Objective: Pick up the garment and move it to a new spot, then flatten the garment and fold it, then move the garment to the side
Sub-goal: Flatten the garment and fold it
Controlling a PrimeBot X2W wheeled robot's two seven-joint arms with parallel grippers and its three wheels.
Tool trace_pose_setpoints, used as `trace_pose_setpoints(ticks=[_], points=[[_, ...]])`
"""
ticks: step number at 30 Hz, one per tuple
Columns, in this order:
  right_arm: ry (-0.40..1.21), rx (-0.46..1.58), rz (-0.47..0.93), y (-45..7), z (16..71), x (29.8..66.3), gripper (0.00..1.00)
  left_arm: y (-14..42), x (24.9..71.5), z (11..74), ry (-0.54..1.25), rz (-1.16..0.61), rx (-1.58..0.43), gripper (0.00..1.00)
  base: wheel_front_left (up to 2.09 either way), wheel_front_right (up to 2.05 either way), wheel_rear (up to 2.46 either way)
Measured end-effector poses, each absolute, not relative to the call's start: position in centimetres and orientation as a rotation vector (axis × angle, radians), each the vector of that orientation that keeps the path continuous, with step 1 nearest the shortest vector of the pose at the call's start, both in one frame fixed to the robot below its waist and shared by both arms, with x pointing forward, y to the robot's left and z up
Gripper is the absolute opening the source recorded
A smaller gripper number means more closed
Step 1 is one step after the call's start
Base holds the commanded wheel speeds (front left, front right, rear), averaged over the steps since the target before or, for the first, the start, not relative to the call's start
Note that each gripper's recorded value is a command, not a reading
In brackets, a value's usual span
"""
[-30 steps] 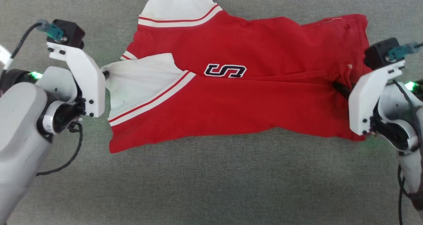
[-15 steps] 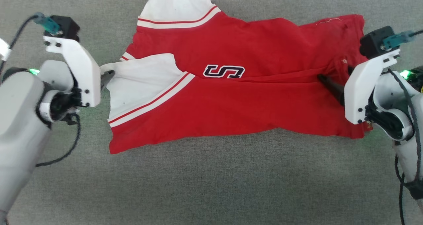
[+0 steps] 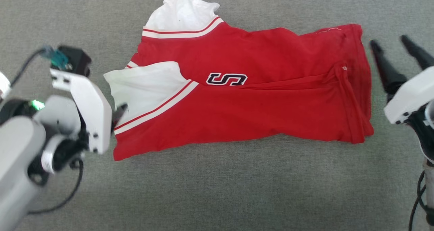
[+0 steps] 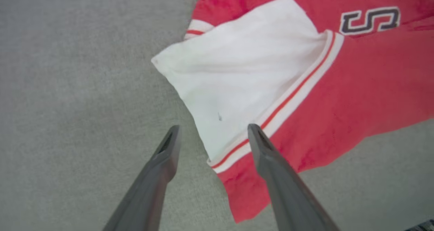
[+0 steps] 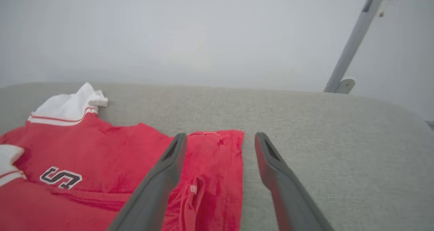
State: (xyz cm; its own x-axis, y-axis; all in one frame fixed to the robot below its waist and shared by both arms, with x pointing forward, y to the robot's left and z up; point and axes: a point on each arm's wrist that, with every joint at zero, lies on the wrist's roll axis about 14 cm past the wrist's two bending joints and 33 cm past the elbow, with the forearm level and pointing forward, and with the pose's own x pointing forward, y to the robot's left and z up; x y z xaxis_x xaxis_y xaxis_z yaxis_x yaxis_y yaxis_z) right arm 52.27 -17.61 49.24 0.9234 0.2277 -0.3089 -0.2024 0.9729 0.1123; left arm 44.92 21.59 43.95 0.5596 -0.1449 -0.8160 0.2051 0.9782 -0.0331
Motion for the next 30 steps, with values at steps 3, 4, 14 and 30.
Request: trace_pose_setpoints(ticks=[3, 4, 14, 30], points=[[0.242, 0.103, 0.154, -18.9, 50.7, 51.8, 1.00, 20.8, 43.1, 43.2, 0.999, -0.212, 0.065, 1.00, 0.00, 0.00, 0.00], [0.220, 0.114, 0.134, -19.2, 51.1, 51.5, 1.00, 20.7, 42.6, 42.9, 1.019, -0.208, 0.057, 1.00, 0.00, 0.00, 0.00], [0.263, 0.170, 0.026, -21.2, 49.9, 47.6, 1.00, 21.5, 40.1, 39.8, 1.138, -0.142, -0.012, 1.00, 0.00, 0.00, 0.00], [0.709, 0.220, 0.106, -18.6, 41.7, 42.5, 1.00, 19.8, 39.6, 35.8, 1.270, -0.149, -0.211, 0.00, 0.00, 0.00, 0.00]])
